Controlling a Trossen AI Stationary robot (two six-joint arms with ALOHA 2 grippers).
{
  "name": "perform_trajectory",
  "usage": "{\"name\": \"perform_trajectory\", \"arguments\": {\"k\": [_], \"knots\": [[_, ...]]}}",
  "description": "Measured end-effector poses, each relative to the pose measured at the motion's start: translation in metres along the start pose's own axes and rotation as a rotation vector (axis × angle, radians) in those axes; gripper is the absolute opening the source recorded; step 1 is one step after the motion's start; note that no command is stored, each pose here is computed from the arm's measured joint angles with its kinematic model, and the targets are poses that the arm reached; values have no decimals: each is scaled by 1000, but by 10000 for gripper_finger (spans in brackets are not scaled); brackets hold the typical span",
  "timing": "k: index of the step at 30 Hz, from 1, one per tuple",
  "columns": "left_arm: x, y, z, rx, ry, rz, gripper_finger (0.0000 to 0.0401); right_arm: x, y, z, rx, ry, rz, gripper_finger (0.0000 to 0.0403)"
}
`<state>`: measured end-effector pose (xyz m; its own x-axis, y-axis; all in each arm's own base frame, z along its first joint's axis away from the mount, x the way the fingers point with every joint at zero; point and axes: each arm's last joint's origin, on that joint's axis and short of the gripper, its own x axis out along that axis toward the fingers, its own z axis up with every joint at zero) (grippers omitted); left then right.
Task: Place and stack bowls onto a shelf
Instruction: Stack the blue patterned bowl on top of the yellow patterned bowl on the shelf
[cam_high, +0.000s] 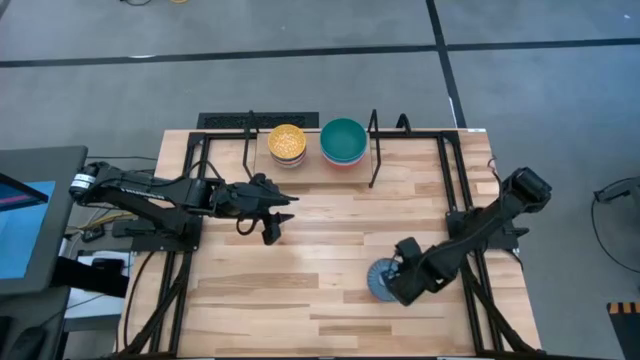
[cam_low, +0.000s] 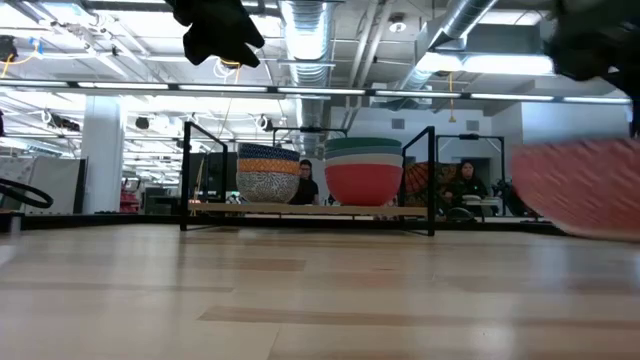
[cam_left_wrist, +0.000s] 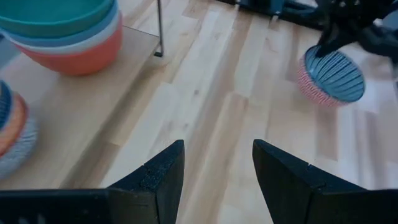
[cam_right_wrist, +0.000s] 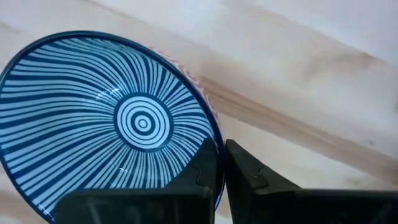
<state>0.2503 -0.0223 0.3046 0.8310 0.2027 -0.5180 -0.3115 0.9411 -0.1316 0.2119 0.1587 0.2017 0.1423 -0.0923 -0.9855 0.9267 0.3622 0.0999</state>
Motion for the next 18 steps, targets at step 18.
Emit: {"name": "perform_trajectory", "arguments": {"k": [18], "knots": [[46,-26,-3,-119,-13,-165,174,-39,44,101,65,-321,157,37]]}}
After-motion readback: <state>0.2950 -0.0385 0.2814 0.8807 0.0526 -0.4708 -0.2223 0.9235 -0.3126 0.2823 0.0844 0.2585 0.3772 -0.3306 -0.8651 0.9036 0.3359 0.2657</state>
